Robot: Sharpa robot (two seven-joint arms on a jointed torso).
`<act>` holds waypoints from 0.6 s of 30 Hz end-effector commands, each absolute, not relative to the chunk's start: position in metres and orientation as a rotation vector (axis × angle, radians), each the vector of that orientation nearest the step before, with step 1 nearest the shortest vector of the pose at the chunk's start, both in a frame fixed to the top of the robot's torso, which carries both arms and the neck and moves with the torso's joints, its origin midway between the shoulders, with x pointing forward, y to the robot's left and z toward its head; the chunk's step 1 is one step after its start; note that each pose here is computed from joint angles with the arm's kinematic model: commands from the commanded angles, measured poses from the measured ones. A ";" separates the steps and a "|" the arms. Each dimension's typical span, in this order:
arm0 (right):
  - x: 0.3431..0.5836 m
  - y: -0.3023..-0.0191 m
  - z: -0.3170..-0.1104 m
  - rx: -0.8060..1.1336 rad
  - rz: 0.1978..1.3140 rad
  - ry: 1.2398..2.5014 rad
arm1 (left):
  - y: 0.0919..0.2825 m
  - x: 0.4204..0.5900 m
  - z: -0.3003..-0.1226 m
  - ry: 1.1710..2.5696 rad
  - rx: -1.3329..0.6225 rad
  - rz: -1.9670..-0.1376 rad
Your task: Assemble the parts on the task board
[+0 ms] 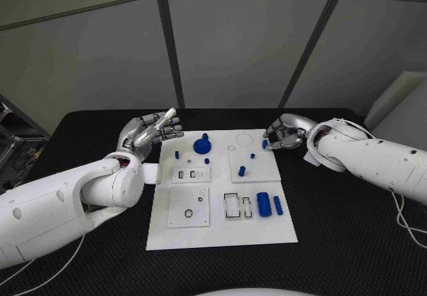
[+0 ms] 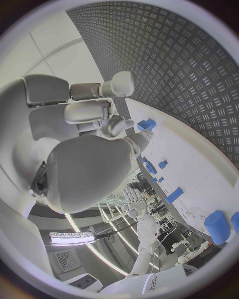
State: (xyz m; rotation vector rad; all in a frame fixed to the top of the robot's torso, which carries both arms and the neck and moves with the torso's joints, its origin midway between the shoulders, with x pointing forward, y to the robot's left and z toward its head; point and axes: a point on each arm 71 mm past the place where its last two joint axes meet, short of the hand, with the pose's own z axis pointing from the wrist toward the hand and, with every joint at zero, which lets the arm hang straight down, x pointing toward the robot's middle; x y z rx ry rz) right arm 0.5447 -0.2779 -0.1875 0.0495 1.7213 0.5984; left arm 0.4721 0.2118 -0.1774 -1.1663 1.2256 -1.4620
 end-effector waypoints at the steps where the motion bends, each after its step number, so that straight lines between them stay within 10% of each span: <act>1: 0.545 -0.277 -0.190 0.038 0.589 1.738 | 0.210 0.472 -0.176 1.224 -1.151 -1.480; 18: 0.548 -0.276 -0.197 0.047 0.577 1.749 | 0.211 0.472 -0.176 1.223 -1.152 -1.478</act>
